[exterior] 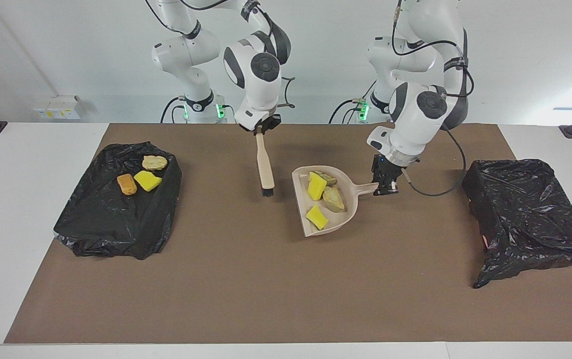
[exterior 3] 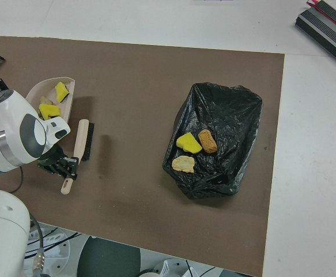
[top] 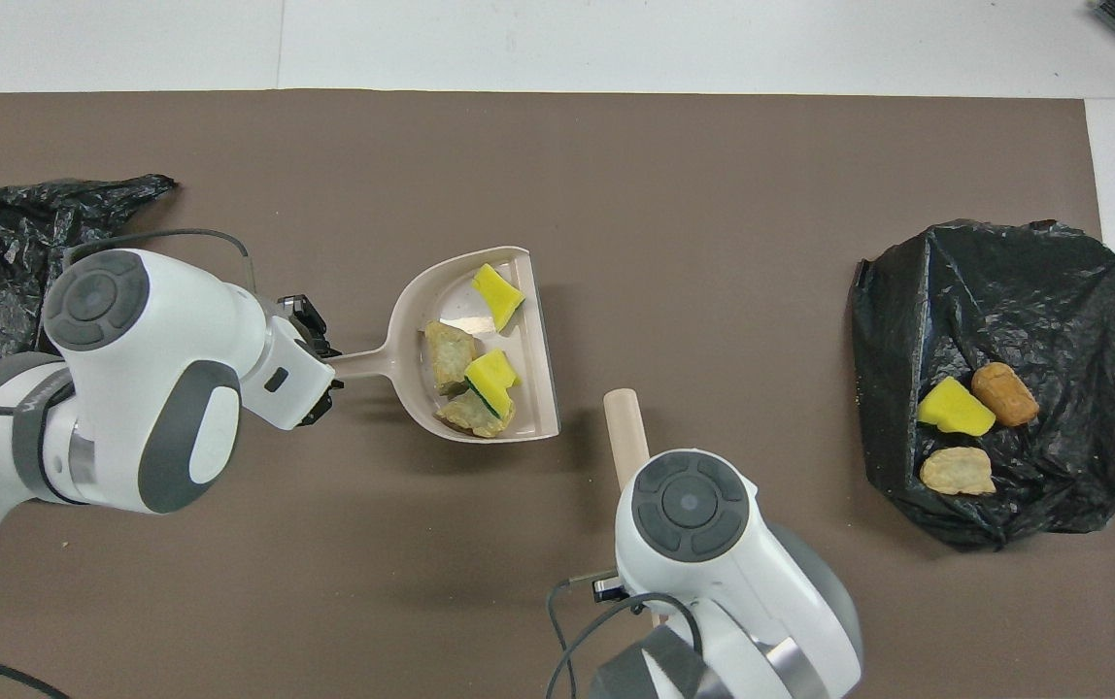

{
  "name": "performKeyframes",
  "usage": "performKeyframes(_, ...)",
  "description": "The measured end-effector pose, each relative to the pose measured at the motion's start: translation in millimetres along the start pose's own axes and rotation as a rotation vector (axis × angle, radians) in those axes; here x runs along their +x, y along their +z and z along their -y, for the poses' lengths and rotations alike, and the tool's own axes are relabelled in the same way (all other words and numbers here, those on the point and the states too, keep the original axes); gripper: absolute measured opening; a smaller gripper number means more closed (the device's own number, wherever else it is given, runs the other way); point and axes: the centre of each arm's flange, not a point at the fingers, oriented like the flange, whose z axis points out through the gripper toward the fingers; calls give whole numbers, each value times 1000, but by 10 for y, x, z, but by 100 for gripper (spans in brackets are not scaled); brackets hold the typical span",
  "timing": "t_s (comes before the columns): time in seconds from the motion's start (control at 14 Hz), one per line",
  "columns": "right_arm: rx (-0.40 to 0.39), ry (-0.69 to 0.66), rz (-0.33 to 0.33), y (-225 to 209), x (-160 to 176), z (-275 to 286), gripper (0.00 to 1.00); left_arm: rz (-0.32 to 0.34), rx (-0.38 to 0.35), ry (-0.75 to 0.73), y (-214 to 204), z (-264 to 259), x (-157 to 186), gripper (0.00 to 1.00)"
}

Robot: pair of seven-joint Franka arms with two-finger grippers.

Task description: Sweep and dump trash in bin

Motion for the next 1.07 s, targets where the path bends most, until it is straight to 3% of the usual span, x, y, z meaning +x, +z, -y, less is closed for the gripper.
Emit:
performKeyframes(0.29, 42, -7, 35, 121, -232, 138, 26, -73, -20, -2, -231, 189, -483, 32)
performKeyframes(0.72, 93, 44, -24, 395, -295, 412, 26, -97, -19, -18, -1023, 441, -1011, 32)
performKeyframes(1.07, 105, 107, -59, 583, -309, 679, 26, -92, 12, -6, -1436, 509, -1886, 32)
